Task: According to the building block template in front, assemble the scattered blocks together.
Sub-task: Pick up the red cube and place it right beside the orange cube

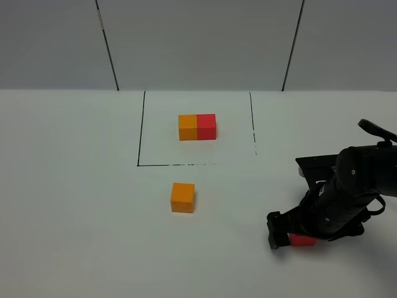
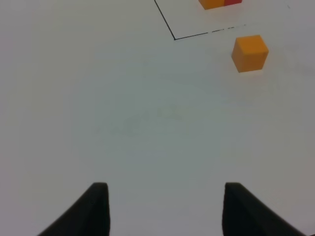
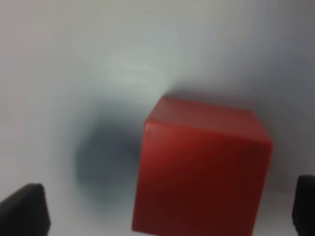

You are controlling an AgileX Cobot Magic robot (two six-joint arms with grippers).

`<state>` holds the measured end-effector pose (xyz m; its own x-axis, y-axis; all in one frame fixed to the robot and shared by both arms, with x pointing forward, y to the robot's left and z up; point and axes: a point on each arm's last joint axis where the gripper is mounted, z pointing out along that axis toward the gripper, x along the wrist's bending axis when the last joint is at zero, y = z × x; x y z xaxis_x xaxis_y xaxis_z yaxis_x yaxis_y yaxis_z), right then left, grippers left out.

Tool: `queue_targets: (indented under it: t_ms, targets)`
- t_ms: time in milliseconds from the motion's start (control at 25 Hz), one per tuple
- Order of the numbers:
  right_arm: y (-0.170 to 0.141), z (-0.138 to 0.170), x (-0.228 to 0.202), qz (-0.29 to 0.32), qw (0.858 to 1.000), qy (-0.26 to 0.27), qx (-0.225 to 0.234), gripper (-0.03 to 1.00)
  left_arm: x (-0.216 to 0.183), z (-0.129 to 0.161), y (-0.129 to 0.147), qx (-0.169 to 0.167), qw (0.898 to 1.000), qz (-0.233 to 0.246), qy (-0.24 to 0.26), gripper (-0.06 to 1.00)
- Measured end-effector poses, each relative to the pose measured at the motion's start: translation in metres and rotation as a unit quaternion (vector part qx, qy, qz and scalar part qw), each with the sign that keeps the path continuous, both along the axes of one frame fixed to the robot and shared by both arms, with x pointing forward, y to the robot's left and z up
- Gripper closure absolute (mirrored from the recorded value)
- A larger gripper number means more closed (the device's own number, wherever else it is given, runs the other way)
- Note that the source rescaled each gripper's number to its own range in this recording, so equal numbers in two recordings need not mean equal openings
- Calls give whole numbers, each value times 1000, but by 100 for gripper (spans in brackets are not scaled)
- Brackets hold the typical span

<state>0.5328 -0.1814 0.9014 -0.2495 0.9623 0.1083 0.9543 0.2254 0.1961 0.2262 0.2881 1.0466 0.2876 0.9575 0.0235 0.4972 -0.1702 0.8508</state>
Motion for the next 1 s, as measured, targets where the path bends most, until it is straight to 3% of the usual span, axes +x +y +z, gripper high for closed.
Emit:
queue_targets:
  t_ms: [400, 520, 640, 760, 960, 1000]
  targets:
    - [1, -12, 5, -10, 1000, -2, -1, -2, 0, 0, 0, 0, 1000, 0, 0, 66]
    - [1, -13, 5, -9, 1000, -2, -2, 4, 0, 0, 0, 0, 1000, 0, 0, 66]
    - [0, -13, 4, -2, 1000, -1, -8, 18, 0, 0, 0, 0, 1000, 0, 0, 66]
    - [0, -14, 4, -2, 1000, 1, -9, 38, 0, 0, 0, 0, 1000, 0, 0, 66]
    - [0, -15, 4, -2, 1000, 5, -10, 82, 0, 0, 0, 0, 1000, 0, 0, 66]
    - [0, -15, 4, -1, 1000, 5, -10, 82, 0, 0, 0, 0, 1000, 0, 0, 66]
